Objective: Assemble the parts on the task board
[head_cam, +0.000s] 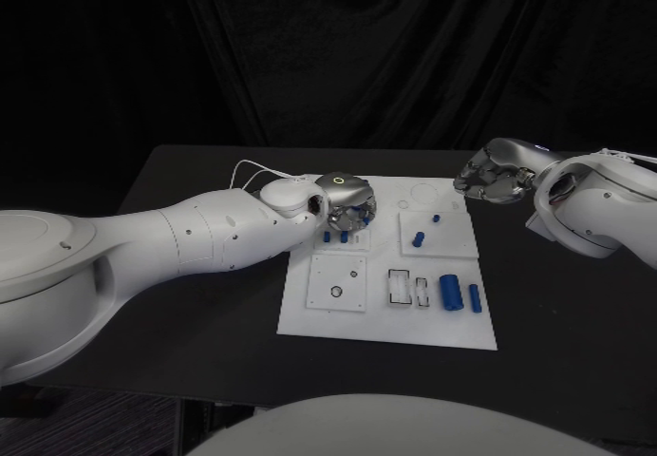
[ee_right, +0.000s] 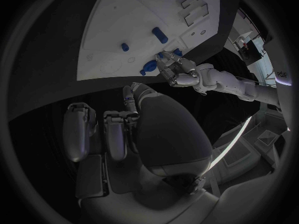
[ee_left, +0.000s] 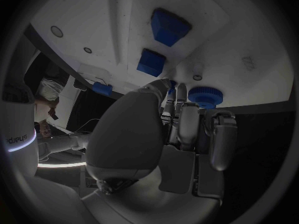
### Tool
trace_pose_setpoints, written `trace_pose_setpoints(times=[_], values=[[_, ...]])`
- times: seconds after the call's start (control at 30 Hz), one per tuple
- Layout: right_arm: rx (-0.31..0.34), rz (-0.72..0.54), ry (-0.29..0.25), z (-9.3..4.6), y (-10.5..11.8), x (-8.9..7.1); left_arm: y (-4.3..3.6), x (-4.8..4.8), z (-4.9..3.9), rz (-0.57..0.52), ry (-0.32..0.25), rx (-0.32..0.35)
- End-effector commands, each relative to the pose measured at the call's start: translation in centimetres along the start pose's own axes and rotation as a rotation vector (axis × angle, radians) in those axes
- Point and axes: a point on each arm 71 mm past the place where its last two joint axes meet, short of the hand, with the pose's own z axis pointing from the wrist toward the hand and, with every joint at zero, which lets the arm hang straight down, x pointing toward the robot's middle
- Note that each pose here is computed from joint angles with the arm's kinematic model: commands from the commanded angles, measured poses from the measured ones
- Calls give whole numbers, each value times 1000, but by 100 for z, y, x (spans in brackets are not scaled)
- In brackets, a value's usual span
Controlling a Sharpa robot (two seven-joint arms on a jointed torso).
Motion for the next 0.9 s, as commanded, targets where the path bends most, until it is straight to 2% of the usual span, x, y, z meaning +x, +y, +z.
trace_pose_setpoints(times=[0.03,0.5,0.67,0.9], values=[[4,2,-10,-2,-6,5,-25,10,-1,7,-10,25],[9,2,-3,-8,-21,20,8,-44,-90,18,-109,48],[9,3,-1,-17,-24,28,30,-77,-210,14,-159,53],[19,1,2,-24,-59,27,105,-200,-464,1,-225,37]])
